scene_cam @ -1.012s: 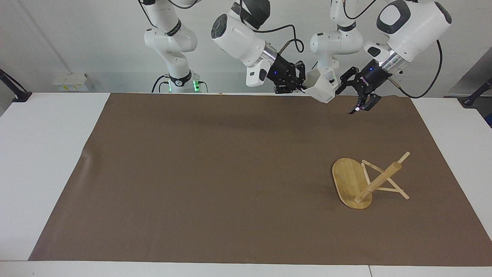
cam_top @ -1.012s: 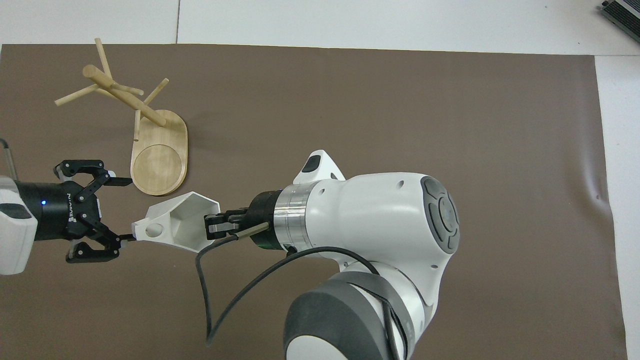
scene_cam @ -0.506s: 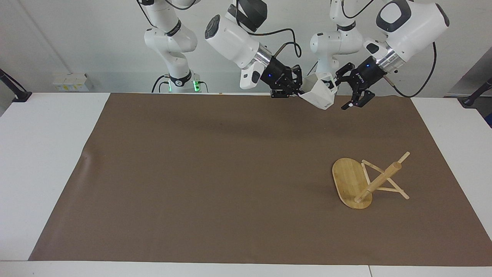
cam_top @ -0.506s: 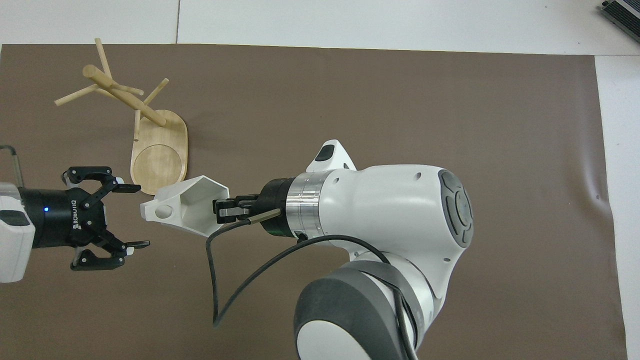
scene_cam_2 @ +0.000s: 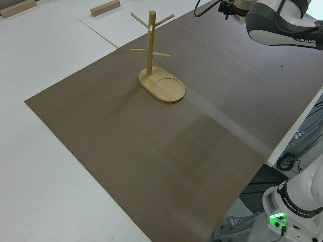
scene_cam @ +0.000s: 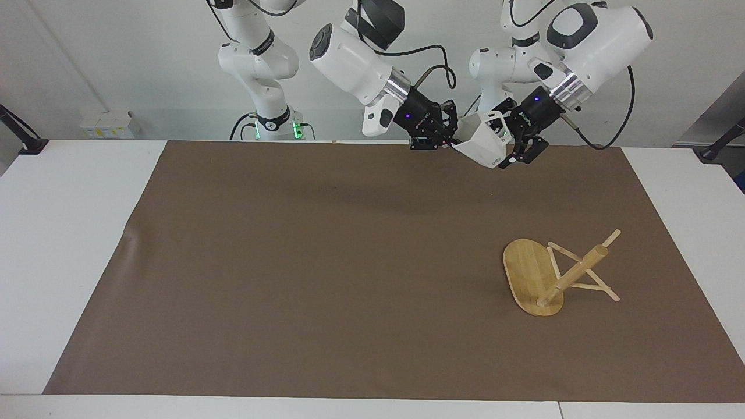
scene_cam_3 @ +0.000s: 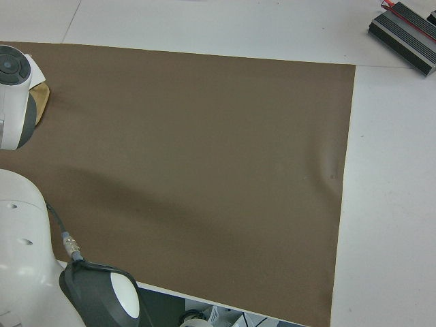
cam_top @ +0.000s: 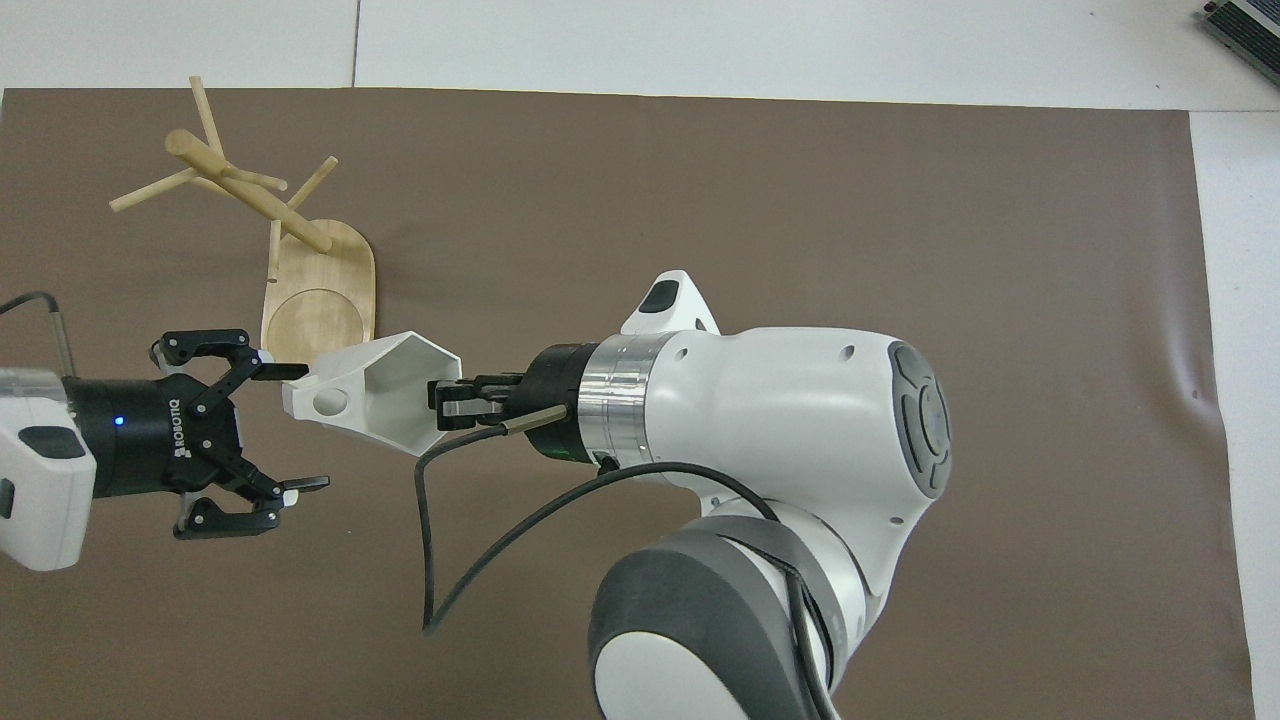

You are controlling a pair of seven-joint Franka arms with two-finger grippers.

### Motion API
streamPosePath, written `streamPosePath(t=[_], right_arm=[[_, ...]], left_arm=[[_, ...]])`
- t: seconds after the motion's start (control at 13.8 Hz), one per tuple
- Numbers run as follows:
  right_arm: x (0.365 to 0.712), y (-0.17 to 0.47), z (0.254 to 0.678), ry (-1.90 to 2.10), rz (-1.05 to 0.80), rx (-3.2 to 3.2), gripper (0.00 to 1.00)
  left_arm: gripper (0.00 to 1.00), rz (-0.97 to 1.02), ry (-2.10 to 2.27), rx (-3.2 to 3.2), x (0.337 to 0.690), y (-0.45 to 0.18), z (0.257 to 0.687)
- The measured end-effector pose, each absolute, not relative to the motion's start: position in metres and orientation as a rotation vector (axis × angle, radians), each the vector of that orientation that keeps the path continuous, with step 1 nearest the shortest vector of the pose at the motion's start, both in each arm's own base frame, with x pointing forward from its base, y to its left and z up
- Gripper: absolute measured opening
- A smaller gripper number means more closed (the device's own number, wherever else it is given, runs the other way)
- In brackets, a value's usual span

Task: Hang cup on rack
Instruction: 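Close the left gripper on the cup's rim beside the right gripper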

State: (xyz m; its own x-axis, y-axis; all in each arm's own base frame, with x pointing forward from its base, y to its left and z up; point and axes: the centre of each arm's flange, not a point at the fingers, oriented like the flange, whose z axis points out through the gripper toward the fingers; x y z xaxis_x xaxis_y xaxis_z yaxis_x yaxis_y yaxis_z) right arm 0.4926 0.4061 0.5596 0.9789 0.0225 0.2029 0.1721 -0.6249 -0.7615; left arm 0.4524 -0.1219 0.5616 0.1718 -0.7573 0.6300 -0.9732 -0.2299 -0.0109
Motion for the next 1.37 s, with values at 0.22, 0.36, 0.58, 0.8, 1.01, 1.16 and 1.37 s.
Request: streamPosePath(t=[0.22, 0.36, 0.58, 0.8, 1.01, 1.16, 1.37], right_arm=[[0.4925, 0.4064, 0.5593, -0.135, -0.216, -2.239, 0.04], [0.4932, 0.4058, 0.5589, -0.133, -0.216, -2.239, 0.04], [0.4939, 0.4050, 0.5587, -0.131, -0.217, -2.239, 0.04], [0.4941, 0.4048, 0.5585, -0.131, -0.216, -2.239, 0.04], [0.4944, 0.4043, 0.5580, -0.130, -0.215, -2.240, 0.04], [0.4950, 0.4035, 0.5576, -0.129, -0.214, -2.241, 0.04], [0.4951, 0.4033, 0.5570, -0.128, -0.213, -2.242, 0.04]], left_arm=[[1.00, 0.784, -1.630, 2.066, 0.4541, -0.1251, 0.5648], [1.00, 0.803, -1.622, 2.056, 0.4542, -0.1267, 0.5660], [1.00, 0.817, -1.619, 2.050, 0.4541, -0.1284, 0.5669], [1.00, 0.822, -1.619, 2.049, 0.4542, -0.1287, 0.5672], [0.92, 0.825, -1.622, 2.048, 0.4541, -0.1297, 0.5676], [0.76, 0.837, -1.637, 2.042, 0.4546, -0.1282, 0.5665], [0.75, 0.838, -1.646, 2.038, 0.4544, -0.1280, 0.5657]])
